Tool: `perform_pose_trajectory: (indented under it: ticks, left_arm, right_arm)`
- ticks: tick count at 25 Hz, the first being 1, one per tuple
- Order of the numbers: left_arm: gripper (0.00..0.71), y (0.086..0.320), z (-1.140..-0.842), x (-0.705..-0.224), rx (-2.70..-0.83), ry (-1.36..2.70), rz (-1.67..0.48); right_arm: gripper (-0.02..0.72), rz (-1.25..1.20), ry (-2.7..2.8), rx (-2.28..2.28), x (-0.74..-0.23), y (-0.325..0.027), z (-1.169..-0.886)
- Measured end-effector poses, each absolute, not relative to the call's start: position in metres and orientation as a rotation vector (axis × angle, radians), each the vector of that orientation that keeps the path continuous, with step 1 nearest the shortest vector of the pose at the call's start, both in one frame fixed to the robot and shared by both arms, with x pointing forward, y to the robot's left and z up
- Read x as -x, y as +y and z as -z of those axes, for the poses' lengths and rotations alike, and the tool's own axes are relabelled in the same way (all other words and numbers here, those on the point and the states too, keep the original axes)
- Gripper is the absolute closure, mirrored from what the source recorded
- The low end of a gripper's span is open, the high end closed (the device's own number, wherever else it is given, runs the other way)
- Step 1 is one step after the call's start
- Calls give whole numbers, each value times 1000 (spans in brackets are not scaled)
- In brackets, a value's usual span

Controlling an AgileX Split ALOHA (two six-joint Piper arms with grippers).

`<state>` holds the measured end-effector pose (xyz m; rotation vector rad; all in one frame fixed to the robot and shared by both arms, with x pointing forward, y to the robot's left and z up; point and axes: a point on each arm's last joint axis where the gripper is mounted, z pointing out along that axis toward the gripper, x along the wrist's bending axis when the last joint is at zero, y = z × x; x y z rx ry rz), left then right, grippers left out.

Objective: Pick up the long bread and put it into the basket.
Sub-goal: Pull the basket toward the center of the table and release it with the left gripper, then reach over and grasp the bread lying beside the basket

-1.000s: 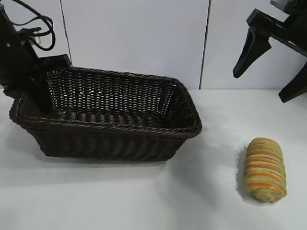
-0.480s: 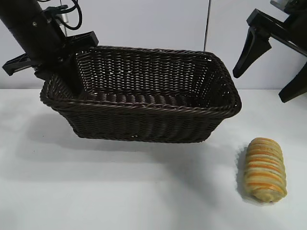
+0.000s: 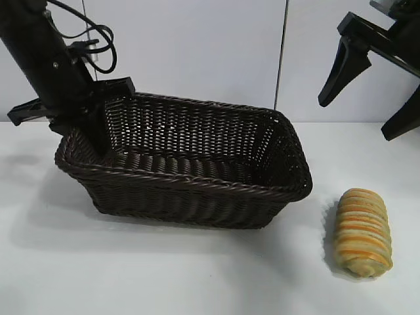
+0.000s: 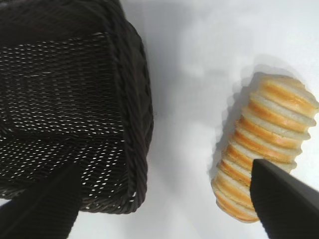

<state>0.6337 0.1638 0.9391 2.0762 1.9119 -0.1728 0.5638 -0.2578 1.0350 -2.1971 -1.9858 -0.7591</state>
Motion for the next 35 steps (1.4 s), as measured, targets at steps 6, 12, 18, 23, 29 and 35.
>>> perform_pose_trajectory:
  ticks: [6, 12, 18, 23, 29, 35]
  left_arm:
    - [583, 163, -937, -635, -2066, 1914, 173]
    - [110, 163, -938, -636, -2064, 1906, 165]
    - [22, 168, -955, -637, -2111, 1884, 79]
    - [16, 174, -987, -645, -2181, 1865, -12]
    - [16, 182, -1035, -660, -2205, 1831, -188]
    - [16, 236, -1062, -674, -2086, 1951, -273]
  right_arm:
    - [53, 759, -1986, 2197, -564, -258, -1035]
    - [53, 759, -1986, 2197, -564, -258, -1035]
    - [53, 761, -1984, 2197, -564, -258, -1035]
    - [53, 761, -1984, 2197, -564, -258, -1035]
    - [53, 761, -1984, 2197, -564, -258, -1035]
    - [53, 760, -1983, 2196, -564, -258, -1035]
